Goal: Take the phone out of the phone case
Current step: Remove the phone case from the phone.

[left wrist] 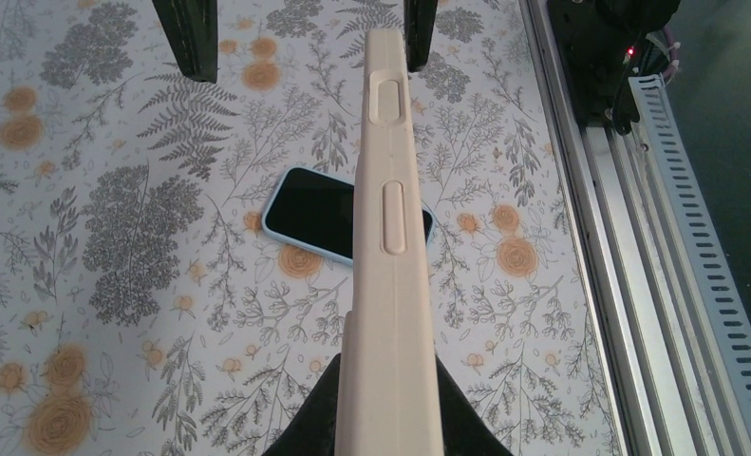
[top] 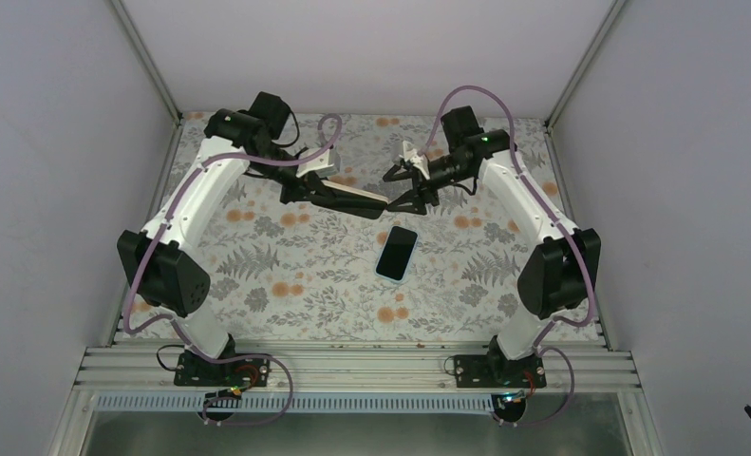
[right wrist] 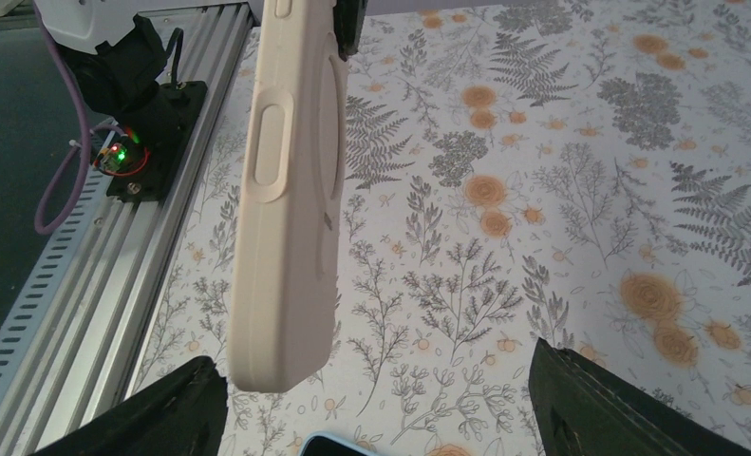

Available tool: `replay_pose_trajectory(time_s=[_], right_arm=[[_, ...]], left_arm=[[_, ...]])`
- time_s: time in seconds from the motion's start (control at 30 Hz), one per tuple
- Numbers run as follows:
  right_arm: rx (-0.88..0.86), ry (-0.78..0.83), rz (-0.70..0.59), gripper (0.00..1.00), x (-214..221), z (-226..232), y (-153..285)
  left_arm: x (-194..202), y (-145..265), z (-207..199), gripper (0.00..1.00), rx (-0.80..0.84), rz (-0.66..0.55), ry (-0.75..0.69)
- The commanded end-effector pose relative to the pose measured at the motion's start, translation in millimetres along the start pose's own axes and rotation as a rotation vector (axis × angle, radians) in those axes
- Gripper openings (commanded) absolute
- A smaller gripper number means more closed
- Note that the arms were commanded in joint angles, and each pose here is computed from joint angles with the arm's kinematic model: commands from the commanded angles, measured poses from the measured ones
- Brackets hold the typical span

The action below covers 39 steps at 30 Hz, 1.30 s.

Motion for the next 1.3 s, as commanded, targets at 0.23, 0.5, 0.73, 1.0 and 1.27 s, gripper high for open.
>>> replay_pose_trajectory(time_s=[0.23, 0.5, 0.73, 1.0, 1.27], right_arm=[[0.030, 0.007, -0.025, 0.79, 0, -21, 0], [0.087, 0.027, 0.040, 0.79, -2, -51, 10], [0.144, 0.007, 0.057, 0.80, -2, -95, 13], [0.225, -0.026, 0.119, 0.81, 12, -132, 7], [0.271, -0.026, 0.127, 0.83, 14, -135, 21]], left_arm=[[-7, 5, -10, 0.02, 0.025, -0.065, -0.032], [-1, 5, -24, 0.02, 0.039, -0.062, -0.057], [2, 5, -28, 0.02, 0.040, -0.056, -0.066], [-2, 7, -27, 0.02, 0.027, -0.054, -0.081], [0, 4, -22, 0.02, 0.025, -0.037, -0.076]])
Point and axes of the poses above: each gripper's point midway between its finger pads, its own y axis back along the fingers, its own z axis along the line the jaws close on, x = y × z, the point moved 10 cm from there along y, back along the fingers, and after that the axes turned 5 degrees about y, right-handed, at the moved point
